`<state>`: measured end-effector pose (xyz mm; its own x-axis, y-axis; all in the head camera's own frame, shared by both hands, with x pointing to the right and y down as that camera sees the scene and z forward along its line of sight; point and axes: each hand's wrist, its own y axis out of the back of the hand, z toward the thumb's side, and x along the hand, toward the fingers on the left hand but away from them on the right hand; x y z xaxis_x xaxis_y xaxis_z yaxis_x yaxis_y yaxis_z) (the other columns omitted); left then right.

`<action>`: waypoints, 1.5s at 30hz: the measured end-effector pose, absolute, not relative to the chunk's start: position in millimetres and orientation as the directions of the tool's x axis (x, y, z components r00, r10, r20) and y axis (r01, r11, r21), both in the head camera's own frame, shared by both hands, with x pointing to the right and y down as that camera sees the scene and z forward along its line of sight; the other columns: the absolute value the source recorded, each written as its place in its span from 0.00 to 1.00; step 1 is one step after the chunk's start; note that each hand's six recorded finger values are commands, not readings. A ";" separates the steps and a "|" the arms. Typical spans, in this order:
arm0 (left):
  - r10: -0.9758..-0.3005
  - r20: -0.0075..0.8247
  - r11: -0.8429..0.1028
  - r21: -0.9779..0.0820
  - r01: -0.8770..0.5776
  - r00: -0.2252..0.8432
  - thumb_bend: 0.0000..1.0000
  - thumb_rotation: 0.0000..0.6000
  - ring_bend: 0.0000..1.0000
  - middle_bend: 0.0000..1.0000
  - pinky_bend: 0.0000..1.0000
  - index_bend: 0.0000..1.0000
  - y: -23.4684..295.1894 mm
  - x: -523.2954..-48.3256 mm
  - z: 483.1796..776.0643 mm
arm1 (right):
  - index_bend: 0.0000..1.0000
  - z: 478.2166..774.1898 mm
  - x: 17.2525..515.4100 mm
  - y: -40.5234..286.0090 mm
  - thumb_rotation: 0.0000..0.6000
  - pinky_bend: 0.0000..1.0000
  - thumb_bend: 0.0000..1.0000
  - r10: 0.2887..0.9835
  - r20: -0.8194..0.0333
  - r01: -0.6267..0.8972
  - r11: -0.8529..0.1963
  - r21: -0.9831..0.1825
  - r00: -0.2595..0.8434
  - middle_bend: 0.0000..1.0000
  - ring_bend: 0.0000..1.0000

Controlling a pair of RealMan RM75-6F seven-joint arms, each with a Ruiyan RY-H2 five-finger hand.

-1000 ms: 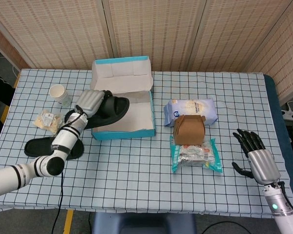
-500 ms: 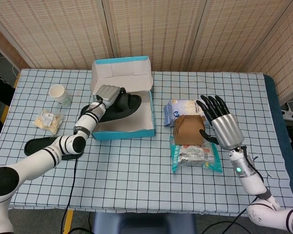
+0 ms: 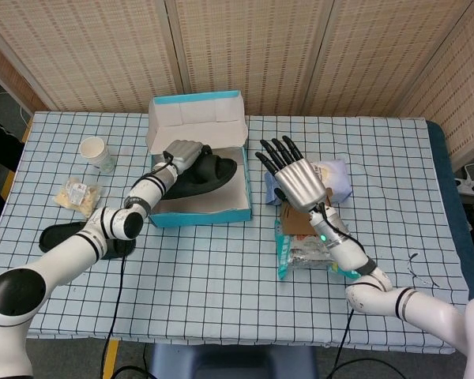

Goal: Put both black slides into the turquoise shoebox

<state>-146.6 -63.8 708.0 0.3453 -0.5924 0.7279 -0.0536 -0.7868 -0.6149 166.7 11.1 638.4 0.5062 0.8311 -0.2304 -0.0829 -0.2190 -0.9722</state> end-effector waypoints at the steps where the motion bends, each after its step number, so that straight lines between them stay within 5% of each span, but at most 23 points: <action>1: -0.588 0.731 -0.792 -0.607 -0.064 0.345 0.53 1.00 0.40 0.57 0.41 0.47 -64.4 -146.5 708.2 | 0.19 641.3 163.7 10.8 1.00 0.00 0.18 0.830 -0.232 -0.085 -0.219 -0.972 0.507 0.00 0.00; 32: -0.516 0.761 -0.853 -0.500 -0.152 0.393 0.52 1.00 0.40 0.57 0.41 0.47 -53.9 -130.0 712.8 | 0.48 689.9 80.7 16.6 1.00 0.00 0.18 0.853 -0.157 -0.010 -0.176 -0.984 0.498 0.08 0.00; 40: -0.498 0.760 -0.866 -0.464 -0.189 0.417 0.48 1.00 0.36 0.49 0.36 0.40 -47.0 -125.5 711.6 | 0.92 692.1 73.2 15.3 1.00 0.05 0.41 0.868 -0.130 0.003 -0.150 -0.989 0.479 0.39 0.15; 45: -0.508 0.746 -0.861 -0.453 -0.230 0.431 0.46 1.00 0.18 0.27 0.29 0.20 -48.4 -125.6 705.4 | 0.95 691.5 68.1 13.3 1.00 0.05 0.43 0.877 -0.110 -0.030 -0.108 -0.994 0.468 0.43 0.18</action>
<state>-125.6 -48.4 705.4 0.4315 -0.5078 0.7456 -0.2305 -0.8611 -0.4532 68.1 13.3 691.5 0.4677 0.8771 -0.1097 -0.0299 -0.1084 -0.9937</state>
